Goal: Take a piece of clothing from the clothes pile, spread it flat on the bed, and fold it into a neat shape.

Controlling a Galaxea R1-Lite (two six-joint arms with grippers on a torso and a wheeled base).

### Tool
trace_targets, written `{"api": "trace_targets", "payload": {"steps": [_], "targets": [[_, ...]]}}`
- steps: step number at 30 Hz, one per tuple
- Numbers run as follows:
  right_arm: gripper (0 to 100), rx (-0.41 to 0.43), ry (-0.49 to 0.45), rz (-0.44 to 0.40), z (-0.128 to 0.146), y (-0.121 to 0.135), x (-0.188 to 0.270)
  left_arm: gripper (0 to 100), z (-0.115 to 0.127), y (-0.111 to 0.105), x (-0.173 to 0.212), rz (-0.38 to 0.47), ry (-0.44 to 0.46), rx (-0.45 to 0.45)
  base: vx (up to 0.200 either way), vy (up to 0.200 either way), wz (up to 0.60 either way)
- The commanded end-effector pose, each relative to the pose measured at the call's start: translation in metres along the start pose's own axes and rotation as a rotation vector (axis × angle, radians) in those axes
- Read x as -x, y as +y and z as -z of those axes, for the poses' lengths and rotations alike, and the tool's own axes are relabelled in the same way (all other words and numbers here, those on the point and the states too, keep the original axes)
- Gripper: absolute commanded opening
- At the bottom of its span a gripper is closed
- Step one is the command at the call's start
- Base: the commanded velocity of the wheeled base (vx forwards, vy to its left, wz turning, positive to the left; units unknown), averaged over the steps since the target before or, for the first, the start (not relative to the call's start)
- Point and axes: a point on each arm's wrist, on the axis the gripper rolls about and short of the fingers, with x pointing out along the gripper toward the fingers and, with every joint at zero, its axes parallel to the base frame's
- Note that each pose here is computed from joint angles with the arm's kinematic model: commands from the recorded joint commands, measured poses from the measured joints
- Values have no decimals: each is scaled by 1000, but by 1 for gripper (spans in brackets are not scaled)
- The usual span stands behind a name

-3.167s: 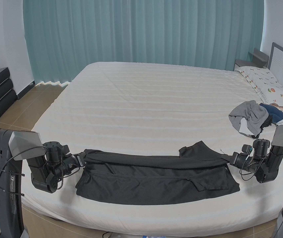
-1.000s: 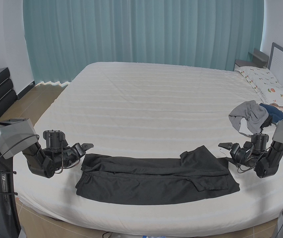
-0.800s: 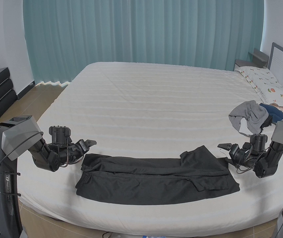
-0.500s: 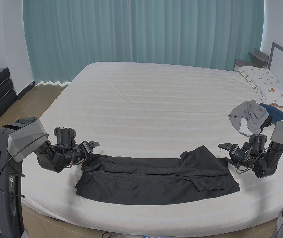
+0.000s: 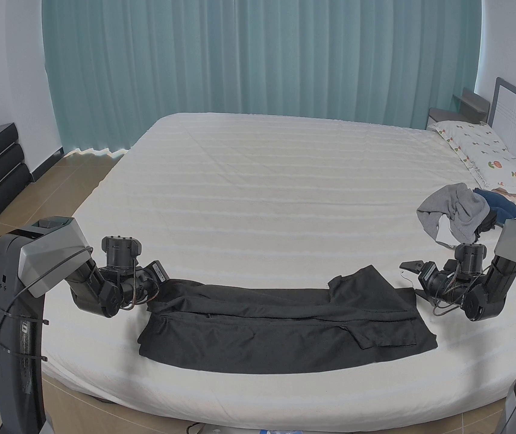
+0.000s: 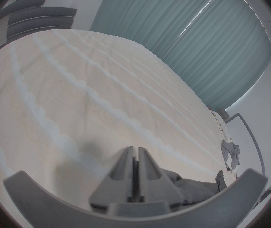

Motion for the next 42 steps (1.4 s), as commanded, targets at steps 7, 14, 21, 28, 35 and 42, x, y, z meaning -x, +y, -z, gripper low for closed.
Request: {"api": "trace_targets", "payload": {"steps": [7, 14, 21, 28, 35, 42], "targets": [[100, 1, -8, 14, -1, 0, 0, 0, 3, 4, -1, -43, -31, 6, 0, 0, 0], [100, -3, 1, 25, 1, 2, 10, 0, 3, 5, -1, -46, -29, 6, 0, 0, 0], [100, 14, 29, 44, 7, -1, 4, 0, 4, 5, -1, -45, -29, 8, 0, 0, 0], [0, 53, 16, 66, 6, -7, -6, 0, 3, 4, 0, -43, -31, 14, 0, 0, 0], [0, 56, -8, 73, 0, -8, -10, 0, 1, 6, 0, -48, -35, 26, 0, 0, 0], [0, 56, -80, 64, -16, -7, -14, 0, 0, 7, 1, -50, -37, 40, 0, 0, 0]]}}
